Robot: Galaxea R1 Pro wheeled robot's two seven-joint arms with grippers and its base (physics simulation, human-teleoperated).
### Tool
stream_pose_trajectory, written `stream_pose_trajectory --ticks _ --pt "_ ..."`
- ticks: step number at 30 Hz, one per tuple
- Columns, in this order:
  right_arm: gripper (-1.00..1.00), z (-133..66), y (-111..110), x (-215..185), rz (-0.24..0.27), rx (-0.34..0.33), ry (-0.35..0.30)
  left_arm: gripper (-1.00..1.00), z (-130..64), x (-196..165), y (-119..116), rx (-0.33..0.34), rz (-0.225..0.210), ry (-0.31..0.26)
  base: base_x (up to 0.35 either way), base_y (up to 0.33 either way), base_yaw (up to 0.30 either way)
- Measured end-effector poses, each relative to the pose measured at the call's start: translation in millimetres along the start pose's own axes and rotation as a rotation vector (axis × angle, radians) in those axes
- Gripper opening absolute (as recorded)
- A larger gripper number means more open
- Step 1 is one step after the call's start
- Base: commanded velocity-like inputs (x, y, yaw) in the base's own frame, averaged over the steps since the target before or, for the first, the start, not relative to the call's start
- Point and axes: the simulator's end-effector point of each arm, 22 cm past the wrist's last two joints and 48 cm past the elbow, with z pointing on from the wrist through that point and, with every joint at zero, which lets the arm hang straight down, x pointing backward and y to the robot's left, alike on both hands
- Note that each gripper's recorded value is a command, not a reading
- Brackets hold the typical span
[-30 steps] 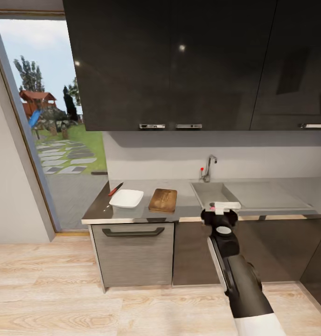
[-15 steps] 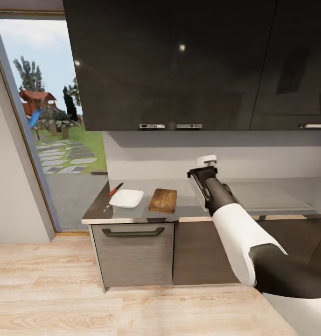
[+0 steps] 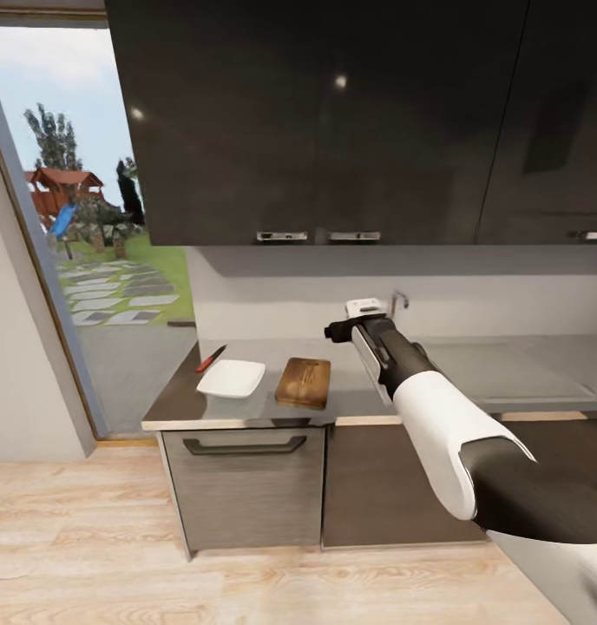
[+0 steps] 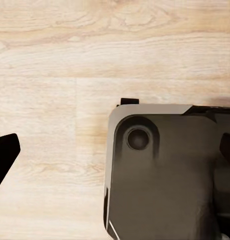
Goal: In the kitchen, take the Vidalia onion out of the sink, dice it on the chopping board with the paring knife, put the diced onion into the bowl on the countertop, then place both the paring knife and the chopping board into the sink.
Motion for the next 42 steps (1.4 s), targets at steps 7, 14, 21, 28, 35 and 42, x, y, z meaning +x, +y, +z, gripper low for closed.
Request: stream_pose_trajectory --ticks 7,14,21,28,35,42 --pt "1.00 3.7 5 12 -0.003 -0.018 0.027 1.00 0.0 1 4 -0.005 0.002 0.002 0.322 0.000 0.000" --pt "1.00 11.8 14 45 -0.009 -0.079 0.097 1.00 0.0 1 7 -0.009 0.003 0.003 0.325 0.000 0.000" --pt "1.00 13.2 24 64 -0.064 -0.156 0.138 1.00 0.0 1 9 -0.011 0.004 0.003 0.325 -0.056 0.000" --pt "1.00 13.5 30 78 -0.120 -0.188 0.169 1.00 0.0 1 10 -0.012 0.003 0.004 0.322 -0.128 0.000" --pt "1.00 12.3 38 93 -0.186 -0.231 0.206 1.00 0.0 1 10 -0.012 0.003 0.004 0.311 -0.141 0.000" --pt "1.00 2.3 65 115 -0.259 -0.375 0.265 1.00 0.1 1 10 -0.012 0.003 0.006 0.197 -0.032 0.000"
